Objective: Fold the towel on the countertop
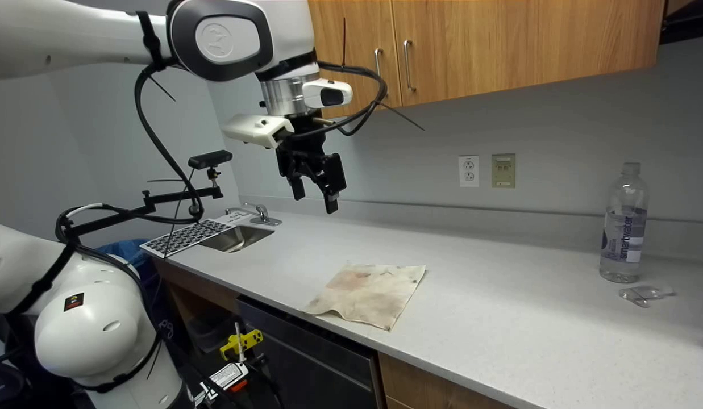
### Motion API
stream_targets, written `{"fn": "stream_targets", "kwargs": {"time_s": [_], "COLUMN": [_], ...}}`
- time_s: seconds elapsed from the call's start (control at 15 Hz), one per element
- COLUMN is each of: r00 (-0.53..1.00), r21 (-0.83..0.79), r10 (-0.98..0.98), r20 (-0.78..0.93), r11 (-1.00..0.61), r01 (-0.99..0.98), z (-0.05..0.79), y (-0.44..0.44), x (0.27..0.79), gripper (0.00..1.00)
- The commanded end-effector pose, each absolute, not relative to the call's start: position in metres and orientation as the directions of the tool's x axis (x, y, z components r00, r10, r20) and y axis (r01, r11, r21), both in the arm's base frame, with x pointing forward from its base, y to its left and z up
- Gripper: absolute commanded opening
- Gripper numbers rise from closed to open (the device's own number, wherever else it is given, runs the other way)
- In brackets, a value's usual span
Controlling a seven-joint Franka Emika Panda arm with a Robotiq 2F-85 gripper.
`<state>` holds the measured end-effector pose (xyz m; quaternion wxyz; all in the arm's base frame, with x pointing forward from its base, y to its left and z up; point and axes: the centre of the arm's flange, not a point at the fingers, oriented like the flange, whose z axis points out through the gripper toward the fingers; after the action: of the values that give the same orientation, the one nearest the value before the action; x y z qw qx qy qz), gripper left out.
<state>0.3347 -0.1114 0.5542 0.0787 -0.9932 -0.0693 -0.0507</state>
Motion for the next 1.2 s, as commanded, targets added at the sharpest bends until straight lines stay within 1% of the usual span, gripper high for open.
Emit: {"fn": "stream_targets", "kwargs": {"time_s": [0.0,0.6,0.67,1.13], "r00": [0.985,0.984,0.984,0.983], "r21": [-0.149,-0.107,-0.131,-0.127], "r10": [0.130,0.153,0.158,0.163], "r20": [0.112,0.094,0.088,0.079], "r11": [-0.978,-0.981,-0.977,-0.977], "r01": [0.146,0.163,0.168,0.172], "z": [0.554,0.543,0.546,0.543], "y": [-0.111,-0.096,-0.097,-0.094], "x": [0.335,0.340,0.339,0.339], "gripper": [1.00,1.00,1.00,1.00]}}
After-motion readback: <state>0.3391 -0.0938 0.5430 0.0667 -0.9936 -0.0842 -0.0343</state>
